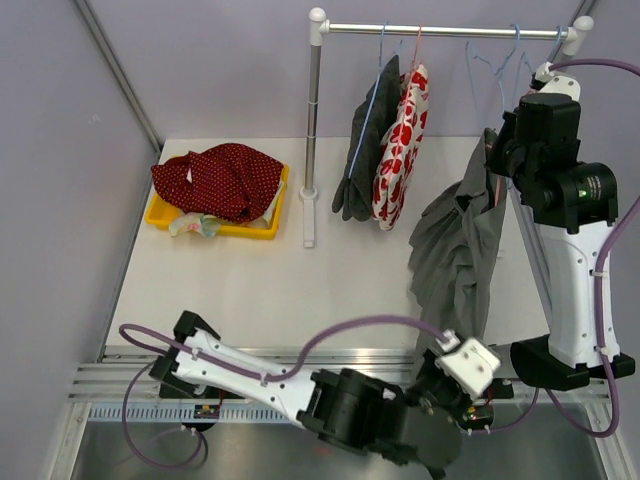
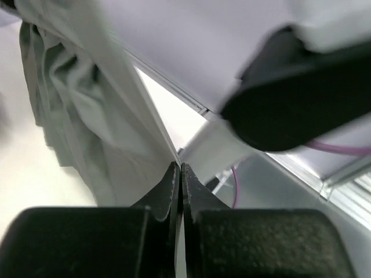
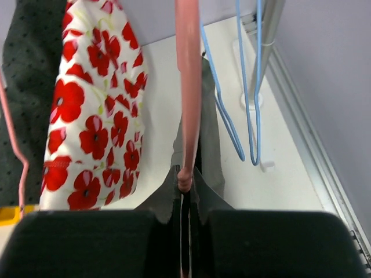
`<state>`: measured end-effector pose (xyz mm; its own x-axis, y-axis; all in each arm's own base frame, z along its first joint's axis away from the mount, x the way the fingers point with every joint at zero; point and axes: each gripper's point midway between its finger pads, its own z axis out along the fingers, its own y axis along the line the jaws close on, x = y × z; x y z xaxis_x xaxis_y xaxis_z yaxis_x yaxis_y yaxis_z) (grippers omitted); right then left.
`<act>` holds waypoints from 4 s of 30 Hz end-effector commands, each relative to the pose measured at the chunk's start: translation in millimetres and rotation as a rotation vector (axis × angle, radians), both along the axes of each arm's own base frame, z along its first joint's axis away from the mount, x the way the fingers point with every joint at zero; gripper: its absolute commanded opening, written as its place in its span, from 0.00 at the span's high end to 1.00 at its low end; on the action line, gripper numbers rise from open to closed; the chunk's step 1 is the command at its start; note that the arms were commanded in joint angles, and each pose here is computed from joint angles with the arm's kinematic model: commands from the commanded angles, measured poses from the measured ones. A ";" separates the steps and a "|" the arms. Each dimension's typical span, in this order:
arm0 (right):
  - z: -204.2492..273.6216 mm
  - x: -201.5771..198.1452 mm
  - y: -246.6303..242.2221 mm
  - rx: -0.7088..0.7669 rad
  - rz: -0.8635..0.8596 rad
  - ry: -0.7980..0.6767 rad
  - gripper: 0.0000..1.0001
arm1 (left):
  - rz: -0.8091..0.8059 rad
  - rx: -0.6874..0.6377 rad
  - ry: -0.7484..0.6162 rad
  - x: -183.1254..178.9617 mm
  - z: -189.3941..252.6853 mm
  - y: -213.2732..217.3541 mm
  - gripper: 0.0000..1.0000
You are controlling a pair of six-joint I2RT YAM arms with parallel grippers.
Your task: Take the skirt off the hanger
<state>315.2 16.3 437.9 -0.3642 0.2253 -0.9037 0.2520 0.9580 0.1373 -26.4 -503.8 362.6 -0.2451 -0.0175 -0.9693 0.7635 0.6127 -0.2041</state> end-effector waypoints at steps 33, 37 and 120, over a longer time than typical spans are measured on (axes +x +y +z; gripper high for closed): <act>69.5 -5.0 28.2 0.298 0.088 -0.349 1.00 | -0.025 -0.120 -0.238 66.8 70.5 61.4 0.01; 70.3 -14.3 29.5 0.319 0.098 -0.356 1.00 | -0.095 -0.141 -0.235 62.1 73.6 31.9 0.01; 43.0 -29.8 64.1 0.427 0.313 -0.474 1.00 | -0.011 -0.178 -0.263 106.9 117.2 98.5 0.03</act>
